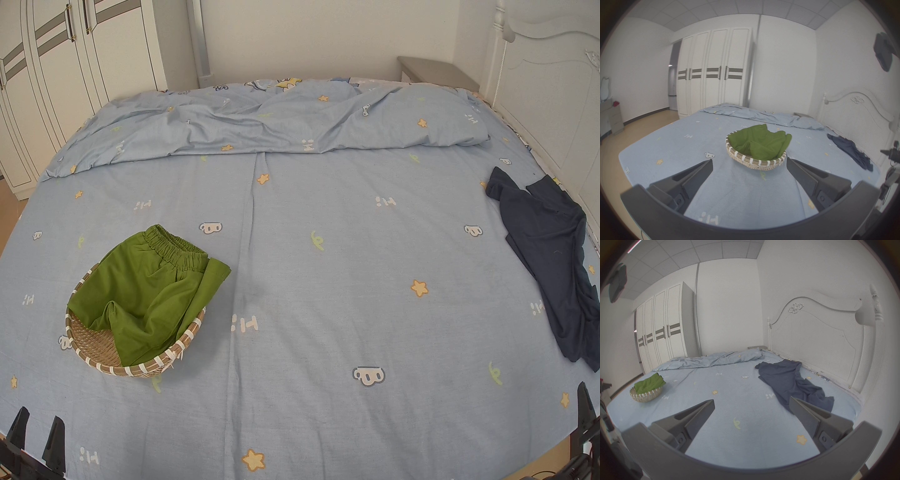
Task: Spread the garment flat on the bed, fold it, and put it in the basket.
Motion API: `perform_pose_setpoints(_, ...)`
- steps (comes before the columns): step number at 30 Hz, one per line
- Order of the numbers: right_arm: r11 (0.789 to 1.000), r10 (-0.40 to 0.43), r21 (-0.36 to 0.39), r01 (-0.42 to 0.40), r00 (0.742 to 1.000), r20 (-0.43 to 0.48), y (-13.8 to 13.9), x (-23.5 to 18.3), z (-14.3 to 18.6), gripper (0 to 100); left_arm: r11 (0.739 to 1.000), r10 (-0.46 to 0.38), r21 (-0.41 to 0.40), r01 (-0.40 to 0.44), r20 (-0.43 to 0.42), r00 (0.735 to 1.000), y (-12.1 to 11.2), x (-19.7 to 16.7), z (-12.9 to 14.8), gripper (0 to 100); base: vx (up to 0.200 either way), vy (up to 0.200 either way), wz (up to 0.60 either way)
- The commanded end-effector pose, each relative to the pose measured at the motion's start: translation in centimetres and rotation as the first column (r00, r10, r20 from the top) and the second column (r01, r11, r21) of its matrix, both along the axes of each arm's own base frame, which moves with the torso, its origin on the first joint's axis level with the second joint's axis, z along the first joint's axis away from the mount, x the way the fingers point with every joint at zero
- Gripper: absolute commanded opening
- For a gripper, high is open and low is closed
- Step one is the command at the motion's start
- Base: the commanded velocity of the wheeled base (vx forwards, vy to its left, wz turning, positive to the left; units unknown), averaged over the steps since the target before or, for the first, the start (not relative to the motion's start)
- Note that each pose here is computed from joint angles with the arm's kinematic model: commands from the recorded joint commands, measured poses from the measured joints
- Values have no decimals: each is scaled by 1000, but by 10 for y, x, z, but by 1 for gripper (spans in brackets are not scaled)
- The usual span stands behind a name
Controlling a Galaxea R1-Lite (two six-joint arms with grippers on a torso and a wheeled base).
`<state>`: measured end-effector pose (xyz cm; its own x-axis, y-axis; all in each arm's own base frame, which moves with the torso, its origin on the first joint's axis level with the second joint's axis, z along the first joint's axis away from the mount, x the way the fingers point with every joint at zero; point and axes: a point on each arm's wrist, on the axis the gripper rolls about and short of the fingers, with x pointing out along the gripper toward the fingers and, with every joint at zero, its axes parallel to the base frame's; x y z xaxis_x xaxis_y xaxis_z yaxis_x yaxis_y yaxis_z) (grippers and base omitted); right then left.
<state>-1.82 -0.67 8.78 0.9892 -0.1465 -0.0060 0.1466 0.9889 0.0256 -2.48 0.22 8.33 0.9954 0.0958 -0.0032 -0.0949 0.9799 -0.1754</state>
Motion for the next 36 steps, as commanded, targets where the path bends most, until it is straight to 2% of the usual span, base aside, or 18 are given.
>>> perform_pose_setpoints(1,995,-54,-78,58,997,48,2,-5,-6,100,998,65,-13,-65,21,998,1,0,-3,100,0,0,0)
perform_pose_setpoints(2,996,-51,-74,54,998,47,2,-5,-7,100,998,65,13,-65,19,998,1,0,-3,100,0,0,0)
perform_pose_setpoints(4,999,-14,-30,16,999,52,3,-5,-7,100,987,66,143,-66,9,998,1,0,-3,100,0,0,0)
perform_pose_setpoints(7,999,2,46,-5,998,62,4,-5,-7,100,979,57,193,-59,15,998,1,1,-3,100,0,0,0)
perform_pose_setpoints(9,997,10,76,-15,998,66,4,-5,-7,100,978,11,209,-15,18,1000,0,2,-4,100,0,0,0)
perform_pose_setpoints(12,997,54,50,-58,997,61,5,-5,-7,100,979,-6,205,3,14,1000,0,1,-4,100,0,0,0)
perform_pose_setpoints(15,991,134,-28,-134,991,13,7,-5,-11,100,981,2,196,-4,9,1000,0,1,-3,100,0,0,0)
perform_pose_setpoints(17,985,159,-65,-160,987,-18,7,-5,-13,100,986,-2,164,7,-33,999,0,2,-6,100,0,0,0)
perform_pose_setpoints(20,986,160,-40,-160,987,-8,7,-5,-13,100,987,-29,156,35,-41,999,-1,2,-7,100,0,0,0)
perform_pose_setpoints(23,988,156,-22,-156,988,-3,7,-5,-13,100,977,-64,202,69,-33,997,-1,3,-7,100,0,0,0)
perform_pose_setpoints(36,987,157,-28,-157,988,-4,7,-5,-13,100,979,-70,192,74,-29,997,-2,3,-7,100,0,0,0)
